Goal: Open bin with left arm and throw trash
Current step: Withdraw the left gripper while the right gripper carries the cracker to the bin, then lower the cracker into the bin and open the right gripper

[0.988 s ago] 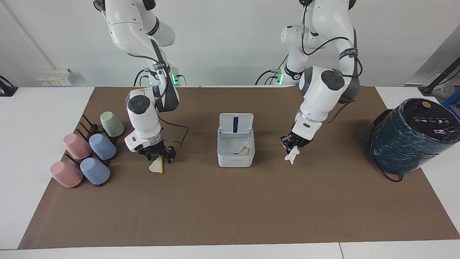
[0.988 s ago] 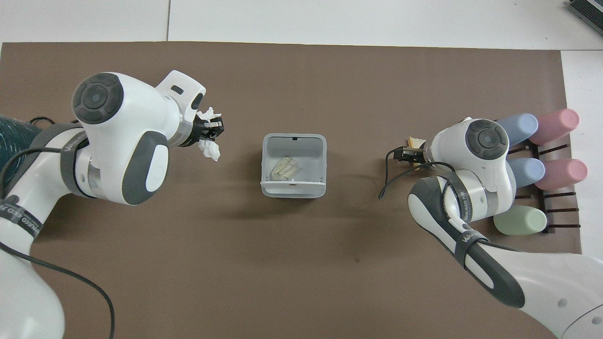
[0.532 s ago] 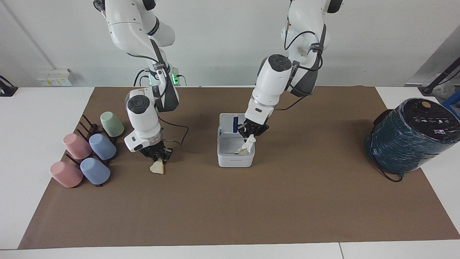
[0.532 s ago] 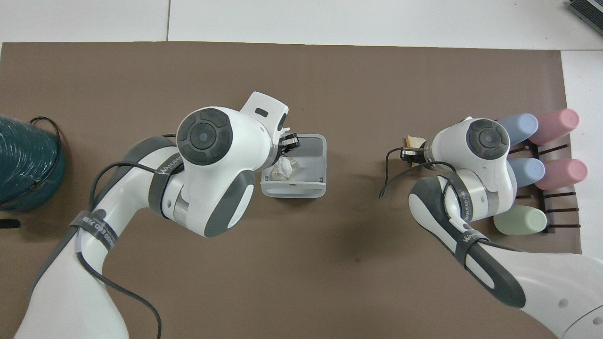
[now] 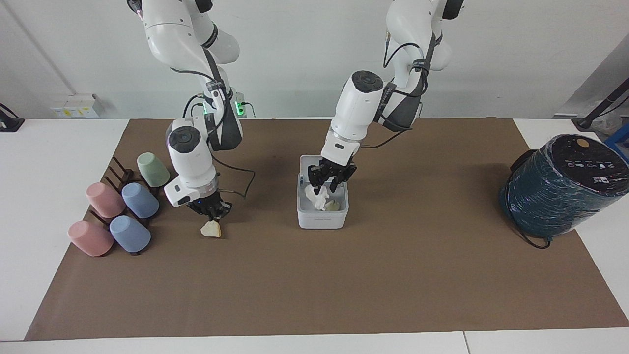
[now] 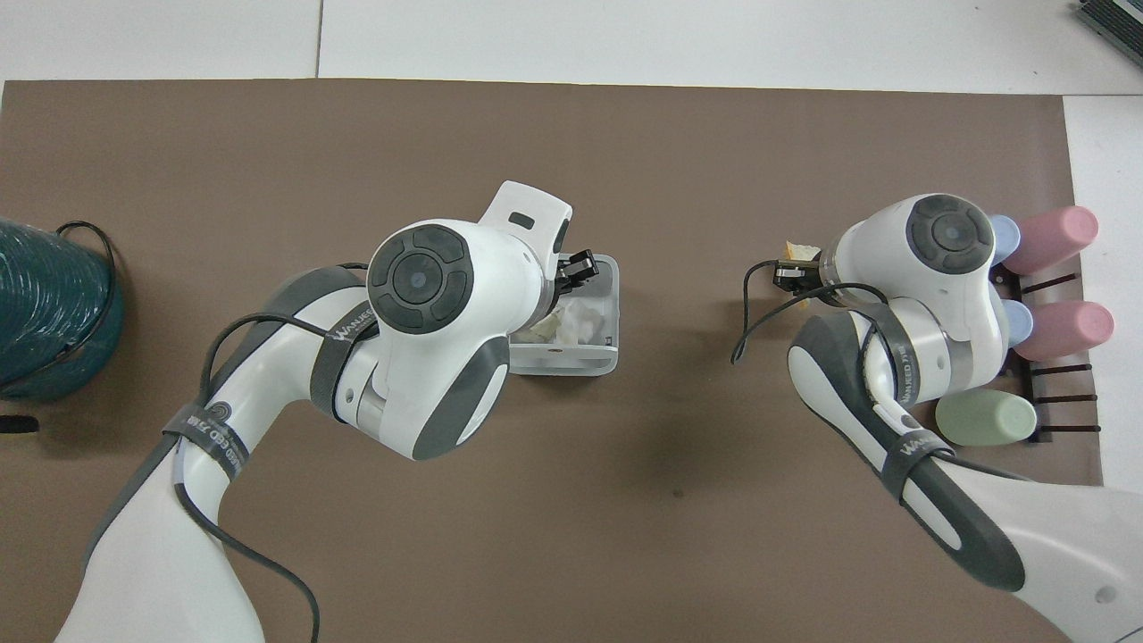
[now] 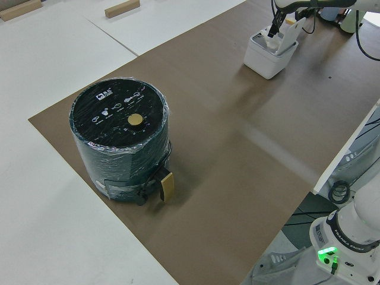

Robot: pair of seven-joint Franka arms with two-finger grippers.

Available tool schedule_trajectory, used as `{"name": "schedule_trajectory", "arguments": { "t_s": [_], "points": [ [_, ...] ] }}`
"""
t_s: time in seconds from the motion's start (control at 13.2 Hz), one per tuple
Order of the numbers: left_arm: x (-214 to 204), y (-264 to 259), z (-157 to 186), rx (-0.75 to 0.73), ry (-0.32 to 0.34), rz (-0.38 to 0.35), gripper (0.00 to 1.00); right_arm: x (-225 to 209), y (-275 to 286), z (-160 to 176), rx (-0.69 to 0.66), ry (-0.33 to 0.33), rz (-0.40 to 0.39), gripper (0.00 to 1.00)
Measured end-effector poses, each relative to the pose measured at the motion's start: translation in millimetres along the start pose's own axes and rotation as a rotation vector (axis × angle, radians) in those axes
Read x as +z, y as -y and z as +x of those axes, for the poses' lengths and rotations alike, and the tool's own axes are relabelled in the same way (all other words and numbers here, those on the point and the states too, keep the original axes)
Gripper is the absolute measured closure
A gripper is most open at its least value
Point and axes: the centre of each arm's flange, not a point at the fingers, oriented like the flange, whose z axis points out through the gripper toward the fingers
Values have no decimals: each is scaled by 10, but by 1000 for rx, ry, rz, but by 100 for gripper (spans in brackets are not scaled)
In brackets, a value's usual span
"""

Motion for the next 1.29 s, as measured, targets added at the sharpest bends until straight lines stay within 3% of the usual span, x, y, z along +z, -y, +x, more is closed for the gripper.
{"name": "schedule_trajectory", "arguments": {
  "t_s": [0.15,0.23,0.46,0.68,0.91,1.14,1.29],
  "points": [
    [-79,-17,61,-6,-3,-1,6,-362,-9,55,5,7,-16,89],
    [-149,-13,121,-12,12,19,0,-544,1,70,5,10,-22,89],
    [-611,207,604,-39,64,94,0,-1020,205,110,3,24,11,89],
    [-1173,871,1198,-8,146,183,0,-1413,648,67,31,47,198,89],
    [-1926,1832,1699,65,165,194,0,-1507,1194,-88,87,81,348,89],
    [-2671,2424,1644,182,166,262,0,-1431,1802,-277,146,140,459,89],
    [-2798,2406,1504,224,167,283,0,-1364,2102,-371,183,176,503,89]
  ]
}}
